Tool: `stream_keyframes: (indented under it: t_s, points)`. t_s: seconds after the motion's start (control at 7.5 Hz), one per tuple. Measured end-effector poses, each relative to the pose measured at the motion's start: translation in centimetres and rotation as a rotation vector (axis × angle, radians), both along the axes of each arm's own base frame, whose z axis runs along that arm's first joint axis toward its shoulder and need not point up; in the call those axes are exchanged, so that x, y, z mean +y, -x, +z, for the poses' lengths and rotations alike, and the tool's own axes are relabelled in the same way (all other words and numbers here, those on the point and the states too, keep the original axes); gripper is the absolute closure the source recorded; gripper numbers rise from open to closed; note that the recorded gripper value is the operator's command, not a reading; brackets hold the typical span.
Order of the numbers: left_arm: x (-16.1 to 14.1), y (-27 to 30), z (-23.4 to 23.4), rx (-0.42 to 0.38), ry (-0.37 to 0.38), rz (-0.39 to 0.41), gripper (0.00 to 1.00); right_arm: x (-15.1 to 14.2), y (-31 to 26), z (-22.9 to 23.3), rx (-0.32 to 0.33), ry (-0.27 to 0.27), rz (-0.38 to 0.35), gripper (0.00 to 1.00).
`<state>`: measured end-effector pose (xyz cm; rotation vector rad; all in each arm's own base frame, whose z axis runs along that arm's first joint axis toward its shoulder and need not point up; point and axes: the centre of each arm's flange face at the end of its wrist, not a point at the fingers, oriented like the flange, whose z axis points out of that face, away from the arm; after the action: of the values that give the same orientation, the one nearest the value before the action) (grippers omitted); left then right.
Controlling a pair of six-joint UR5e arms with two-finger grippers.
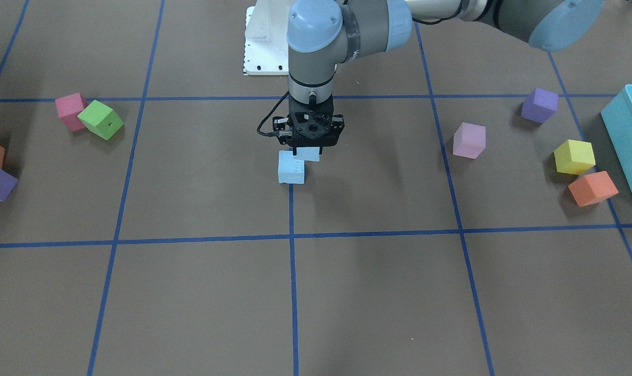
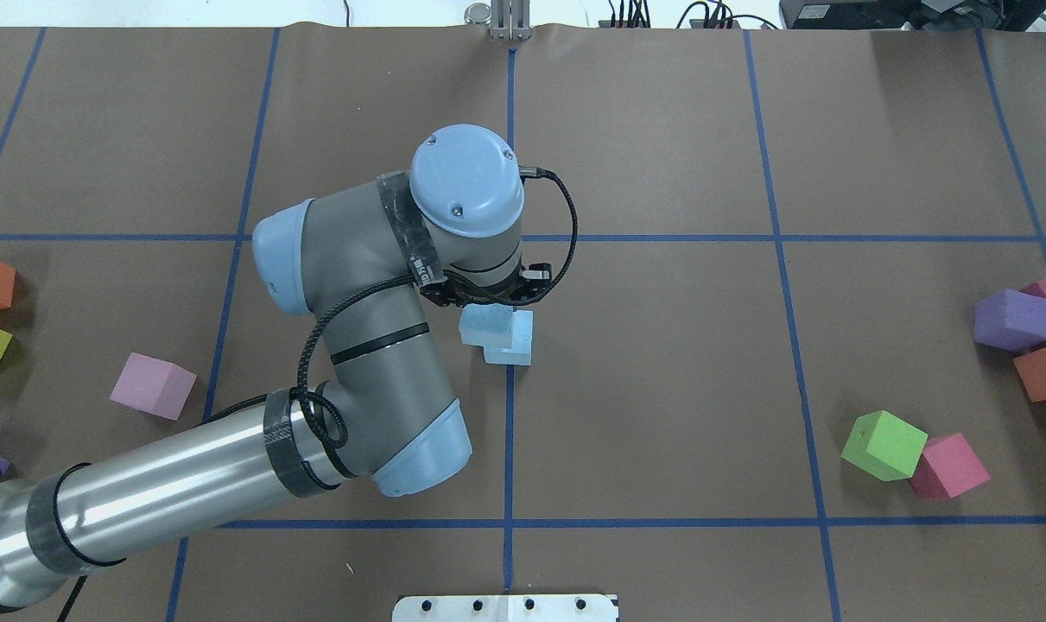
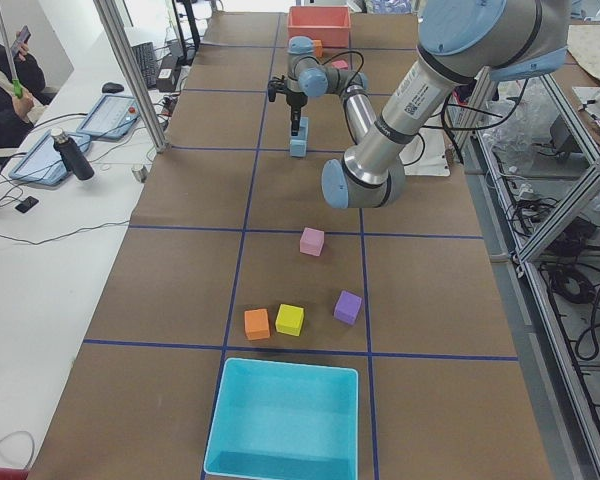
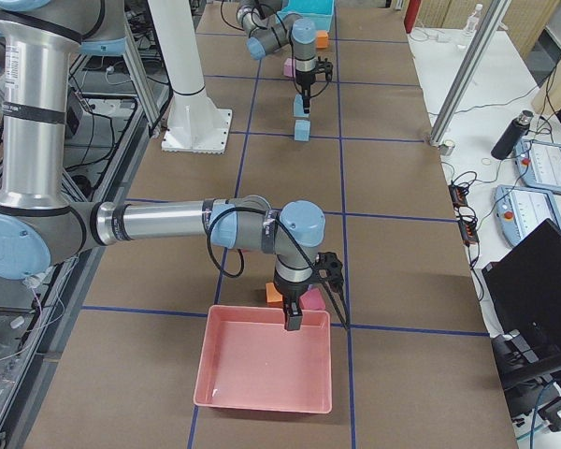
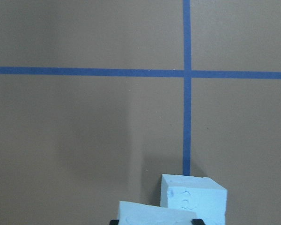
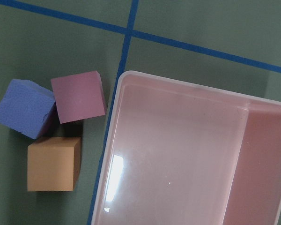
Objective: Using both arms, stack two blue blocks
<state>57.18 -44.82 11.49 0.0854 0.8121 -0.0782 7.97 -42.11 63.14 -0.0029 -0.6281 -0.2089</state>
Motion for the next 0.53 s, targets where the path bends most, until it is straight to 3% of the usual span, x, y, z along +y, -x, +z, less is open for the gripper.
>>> stream_keyframes:
  t_s: [0.4, 0.53]
  points:
    - [-0.7, -1.9, 0.2, 0.006, 0.002, -0.007, 0.71, 0.1, 0.0, 0.2, -0.001, 0.005, 0.002, 0.0]
    - [-0.7, -2.1, 0.3, 0.005, 0.005, -0.008, 0.65, 0.1, 0.0, 0.3, 0.0, 0.008, 0.003, 0.0]
